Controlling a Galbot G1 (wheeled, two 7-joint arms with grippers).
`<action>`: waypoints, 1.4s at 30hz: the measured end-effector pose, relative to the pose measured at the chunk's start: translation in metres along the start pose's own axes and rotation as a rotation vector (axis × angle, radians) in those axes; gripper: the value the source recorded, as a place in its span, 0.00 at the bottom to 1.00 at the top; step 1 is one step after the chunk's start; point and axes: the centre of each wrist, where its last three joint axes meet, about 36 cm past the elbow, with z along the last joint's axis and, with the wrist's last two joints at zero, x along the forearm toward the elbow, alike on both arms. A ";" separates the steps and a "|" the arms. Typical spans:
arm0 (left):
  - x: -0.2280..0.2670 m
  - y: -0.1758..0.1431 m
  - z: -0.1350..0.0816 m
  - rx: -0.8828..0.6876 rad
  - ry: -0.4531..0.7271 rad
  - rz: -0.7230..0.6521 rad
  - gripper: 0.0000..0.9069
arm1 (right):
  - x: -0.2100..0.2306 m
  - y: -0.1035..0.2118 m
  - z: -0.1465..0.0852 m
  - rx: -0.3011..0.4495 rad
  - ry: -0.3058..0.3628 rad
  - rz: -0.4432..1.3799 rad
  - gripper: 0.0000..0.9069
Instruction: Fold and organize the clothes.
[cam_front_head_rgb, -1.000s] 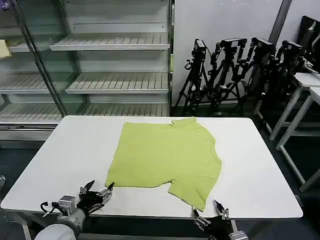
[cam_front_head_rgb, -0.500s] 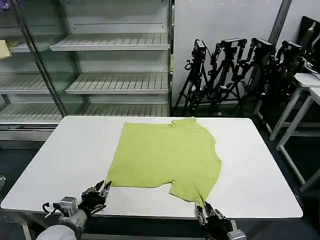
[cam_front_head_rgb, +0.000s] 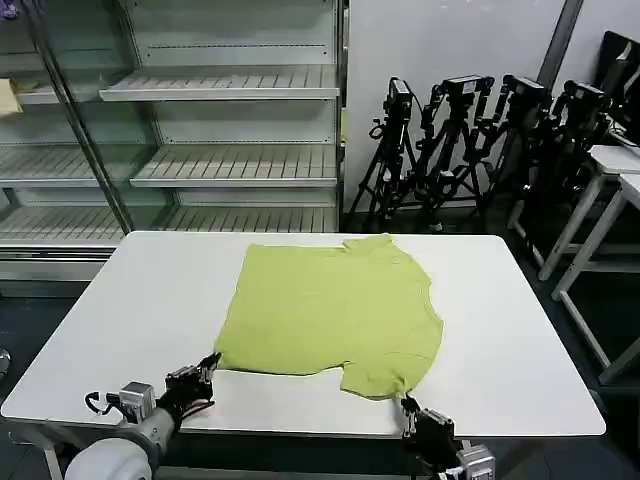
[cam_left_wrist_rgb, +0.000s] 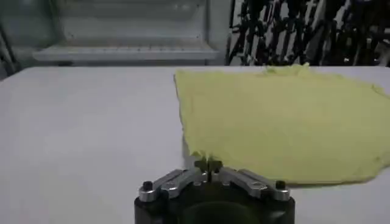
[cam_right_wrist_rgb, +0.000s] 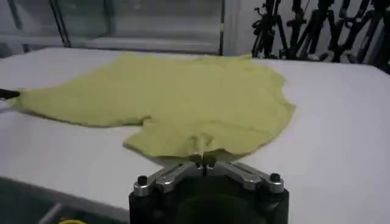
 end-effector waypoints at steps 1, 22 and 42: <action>-0.002 0.001 -0.002 0.001 -0.005 0.002 0.01 | -0.004 -0.002 -0.004 0.001 -0.009 0.003 0.00; -0.073 0.030 -0.035 0.023 -0.062 0.026 0.01 | -0.106 -0.036 -0.043 -0.011 -0.068 0.054 0.00; -0.111 0.032 -0.043 -0.008 -0.056 0.059 0.01 | -0.149 -0.055 -0.055 0.014 -0.084 0.042 0.00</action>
